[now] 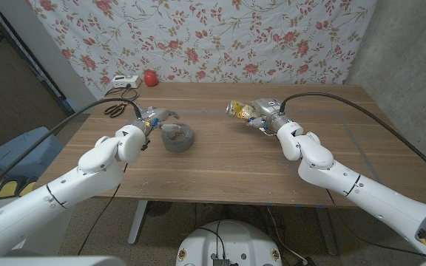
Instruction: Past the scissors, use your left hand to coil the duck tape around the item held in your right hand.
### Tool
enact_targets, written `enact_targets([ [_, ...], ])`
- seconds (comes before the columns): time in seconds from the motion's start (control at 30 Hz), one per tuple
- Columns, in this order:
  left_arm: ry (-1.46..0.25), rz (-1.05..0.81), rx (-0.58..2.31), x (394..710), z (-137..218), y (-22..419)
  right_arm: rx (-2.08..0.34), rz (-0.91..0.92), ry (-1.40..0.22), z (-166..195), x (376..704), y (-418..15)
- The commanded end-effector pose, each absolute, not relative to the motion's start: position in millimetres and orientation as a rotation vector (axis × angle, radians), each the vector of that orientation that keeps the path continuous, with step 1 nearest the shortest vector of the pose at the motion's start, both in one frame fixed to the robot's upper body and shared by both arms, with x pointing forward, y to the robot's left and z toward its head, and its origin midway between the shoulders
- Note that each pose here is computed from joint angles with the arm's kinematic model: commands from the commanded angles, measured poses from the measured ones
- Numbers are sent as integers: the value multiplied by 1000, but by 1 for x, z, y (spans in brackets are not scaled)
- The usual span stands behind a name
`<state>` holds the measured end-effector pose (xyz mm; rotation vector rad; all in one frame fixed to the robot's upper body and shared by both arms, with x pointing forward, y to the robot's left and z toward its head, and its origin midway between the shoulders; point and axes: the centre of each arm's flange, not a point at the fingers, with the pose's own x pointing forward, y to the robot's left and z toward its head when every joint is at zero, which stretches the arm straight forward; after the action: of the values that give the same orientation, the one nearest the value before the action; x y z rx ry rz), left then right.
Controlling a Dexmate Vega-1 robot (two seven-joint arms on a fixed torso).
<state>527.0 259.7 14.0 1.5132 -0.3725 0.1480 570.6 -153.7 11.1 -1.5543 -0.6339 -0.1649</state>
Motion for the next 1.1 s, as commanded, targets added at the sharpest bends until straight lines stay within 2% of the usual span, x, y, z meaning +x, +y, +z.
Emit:
enact_targets([
  [0.03, -250, 134, 1670, 536, 16, 247, -1537, -164, -641, 12, 573, -154],
  [0.67, -171, 87, 1825, 542, 14, 220, -1517, -167, -650, 14, 577, -160],
  [1.1, -92, 182, 1995, 543, 1, 198, -1495, -160, -655, 12, 579, -166],
])
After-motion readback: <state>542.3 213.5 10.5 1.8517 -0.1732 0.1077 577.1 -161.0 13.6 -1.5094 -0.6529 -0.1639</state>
